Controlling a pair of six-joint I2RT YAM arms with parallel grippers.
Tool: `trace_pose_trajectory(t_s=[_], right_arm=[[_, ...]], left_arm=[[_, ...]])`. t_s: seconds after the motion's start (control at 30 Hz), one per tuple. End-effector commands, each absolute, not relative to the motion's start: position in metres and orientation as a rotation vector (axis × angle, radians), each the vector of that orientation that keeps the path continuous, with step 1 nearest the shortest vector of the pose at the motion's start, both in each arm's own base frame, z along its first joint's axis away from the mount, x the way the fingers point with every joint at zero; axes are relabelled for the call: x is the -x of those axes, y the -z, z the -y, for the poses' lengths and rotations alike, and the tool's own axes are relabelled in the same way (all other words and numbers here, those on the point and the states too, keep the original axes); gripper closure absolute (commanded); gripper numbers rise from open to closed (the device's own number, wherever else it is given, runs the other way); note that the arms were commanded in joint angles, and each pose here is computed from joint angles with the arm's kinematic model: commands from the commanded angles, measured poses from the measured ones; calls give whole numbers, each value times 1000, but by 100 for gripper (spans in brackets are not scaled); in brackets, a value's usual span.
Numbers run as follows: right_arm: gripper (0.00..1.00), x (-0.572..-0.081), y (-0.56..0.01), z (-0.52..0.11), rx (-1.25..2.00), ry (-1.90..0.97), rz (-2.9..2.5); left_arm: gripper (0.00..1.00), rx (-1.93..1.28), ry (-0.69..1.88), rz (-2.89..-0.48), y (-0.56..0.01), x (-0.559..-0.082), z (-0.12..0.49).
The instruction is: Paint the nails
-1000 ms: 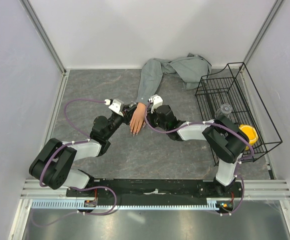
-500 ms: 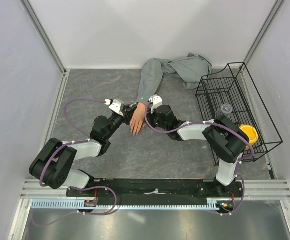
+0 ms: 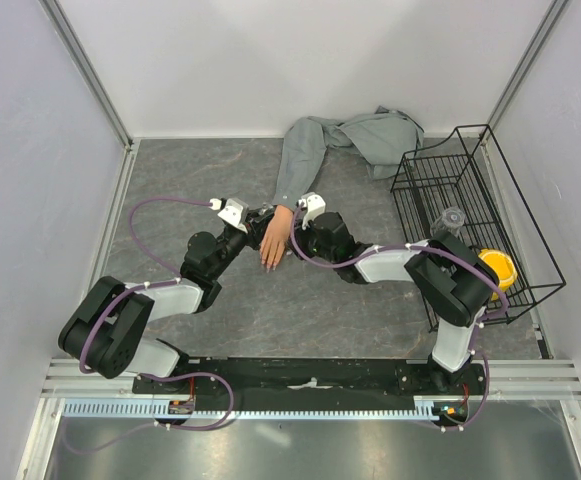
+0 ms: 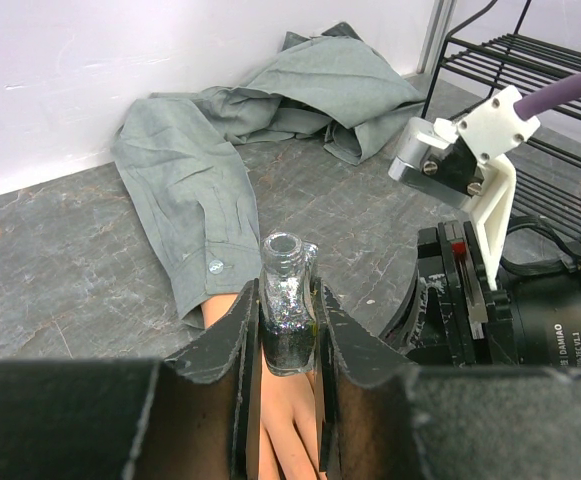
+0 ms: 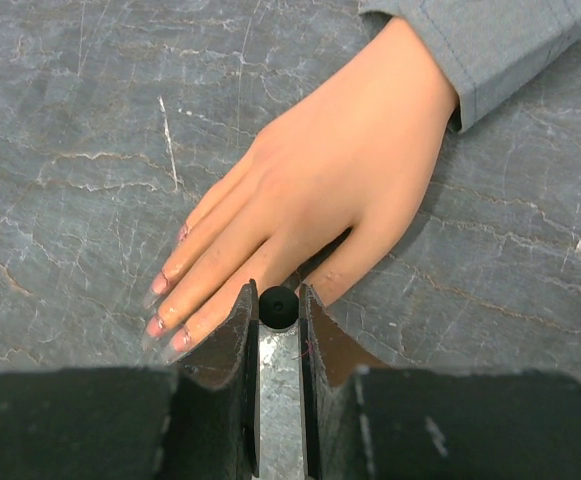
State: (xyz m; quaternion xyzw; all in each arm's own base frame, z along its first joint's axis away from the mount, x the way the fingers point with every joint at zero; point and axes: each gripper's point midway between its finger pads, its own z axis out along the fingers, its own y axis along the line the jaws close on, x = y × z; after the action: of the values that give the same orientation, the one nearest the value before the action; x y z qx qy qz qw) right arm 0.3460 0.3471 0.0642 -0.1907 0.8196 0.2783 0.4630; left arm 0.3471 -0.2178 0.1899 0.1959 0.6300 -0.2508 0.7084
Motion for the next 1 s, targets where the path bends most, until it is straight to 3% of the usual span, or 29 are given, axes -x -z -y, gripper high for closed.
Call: trace_pose_trajectory(t_s=[0.0, 0.27, 0.97], right_arm=[[100, -343, -85, -347, 456, -705, -1968], [100, -346, -113, -340, 424, -721, -1914], [100, -367, -93, -340, 386, -693, -1943]], left_arm=[[98, -443, 524, -1329, -206, -350, 217], [98, -445, 525, -1333, -205, -350, 217], [98, -446, 529, -1330, -206, -350, 218]])
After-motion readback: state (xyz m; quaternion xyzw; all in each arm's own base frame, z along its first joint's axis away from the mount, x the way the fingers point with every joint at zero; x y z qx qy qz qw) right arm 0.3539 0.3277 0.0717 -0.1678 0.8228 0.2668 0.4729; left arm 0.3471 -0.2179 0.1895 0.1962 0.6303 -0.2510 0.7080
